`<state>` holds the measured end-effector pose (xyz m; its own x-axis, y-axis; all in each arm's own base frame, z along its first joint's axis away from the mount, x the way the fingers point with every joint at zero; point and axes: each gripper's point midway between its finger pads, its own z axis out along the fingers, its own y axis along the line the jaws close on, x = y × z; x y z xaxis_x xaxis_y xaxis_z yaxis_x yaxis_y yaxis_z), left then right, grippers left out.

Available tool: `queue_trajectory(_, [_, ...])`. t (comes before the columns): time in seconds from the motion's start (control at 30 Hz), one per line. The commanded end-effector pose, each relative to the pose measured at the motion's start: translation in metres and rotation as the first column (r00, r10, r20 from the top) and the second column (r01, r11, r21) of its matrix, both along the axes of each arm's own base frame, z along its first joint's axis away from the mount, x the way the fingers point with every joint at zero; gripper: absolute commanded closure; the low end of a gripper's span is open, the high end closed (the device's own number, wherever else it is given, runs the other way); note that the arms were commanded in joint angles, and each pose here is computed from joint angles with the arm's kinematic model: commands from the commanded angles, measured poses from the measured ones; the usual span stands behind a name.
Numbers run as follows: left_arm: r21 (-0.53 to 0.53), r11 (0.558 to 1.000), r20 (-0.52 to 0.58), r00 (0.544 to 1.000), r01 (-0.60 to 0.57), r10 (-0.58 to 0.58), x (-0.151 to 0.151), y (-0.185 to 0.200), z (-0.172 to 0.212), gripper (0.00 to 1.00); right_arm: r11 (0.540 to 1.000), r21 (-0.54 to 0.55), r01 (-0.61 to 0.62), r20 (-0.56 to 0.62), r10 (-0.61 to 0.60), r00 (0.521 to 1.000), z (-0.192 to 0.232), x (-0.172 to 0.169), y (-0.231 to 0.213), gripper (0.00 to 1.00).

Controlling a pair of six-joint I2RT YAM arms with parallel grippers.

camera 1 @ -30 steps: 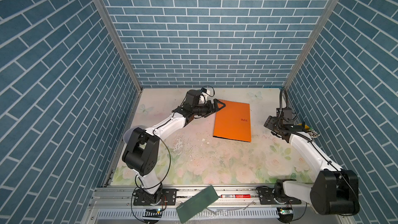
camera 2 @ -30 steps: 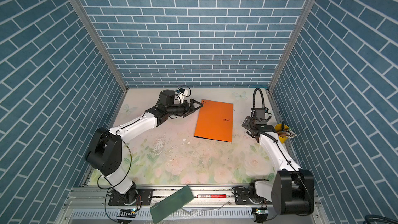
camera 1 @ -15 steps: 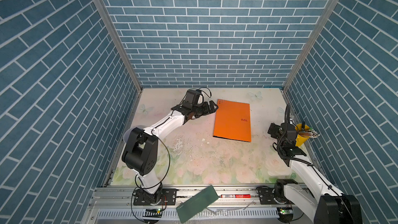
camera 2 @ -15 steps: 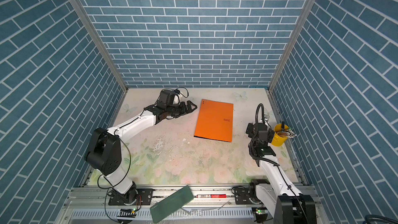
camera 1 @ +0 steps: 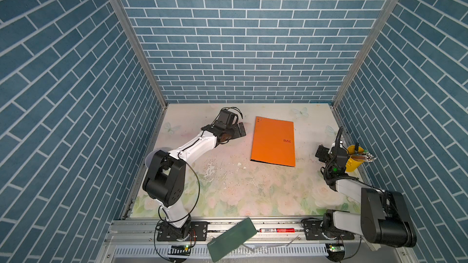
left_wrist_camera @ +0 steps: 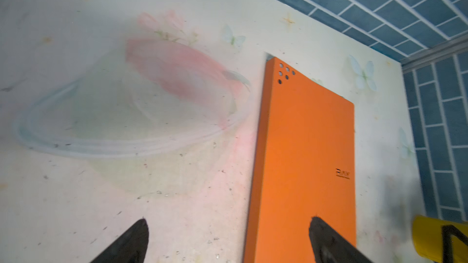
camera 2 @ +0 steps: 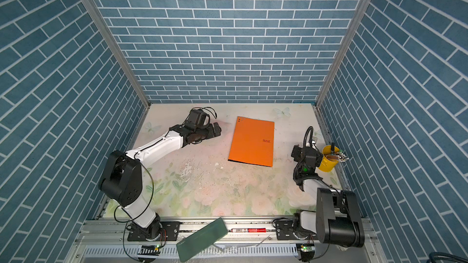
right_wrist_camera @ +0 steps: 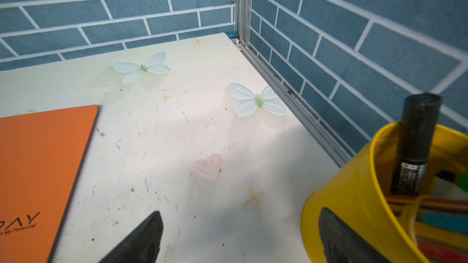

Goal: Put the files into the folder

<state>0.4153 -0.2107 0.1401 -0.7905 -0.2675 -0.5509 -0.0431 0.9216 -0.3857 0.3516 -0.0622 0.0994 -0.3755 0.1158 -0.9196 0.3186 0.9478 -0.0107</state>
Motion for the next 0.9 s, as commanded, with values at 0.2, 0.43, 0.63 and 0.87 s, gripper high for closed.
queue_trajectory(0.2, [0.298, 0.941, 0.046, 0.987, -0.159, 0.152, -0.015, 0.072, -0.002, 0.0, 0.992, 0.011, -0.127, 0.11, 0.125, 0.986, 0.005, 0.027, 0.016, 0.07])
queue_trajectory(0.43, [0.519, 0.823, 0.085, 0.972, -0.23, 0.218, -0.026, 0.127, 0.008, 0.0, 0.981, 0.017, -0.194, 0.043, 0.194, 0.98, -0.011, 0.038, 0.026, 0.08])
queue_trajectory(0.63, [0.671, 0.681, 0.165, 0.954, -0.293, 0.249, -0.033, 0.195, 0.013, 0.0, 0.979, 0.014, -0.202, 0.055, 0.201, 0.978, -0.01, 0.04, 0.028, 0.07])
queue_trajectory(0.87, [0.696, 0.634, 0.322, 0.936, -0.336, 0.141, -0.006, 0.232, -0.007, 0.0, 0.98, 0.014, -0.199, 0.053, 0.198, 0.979, -0.01, 0.04, 0.027, 0.01])
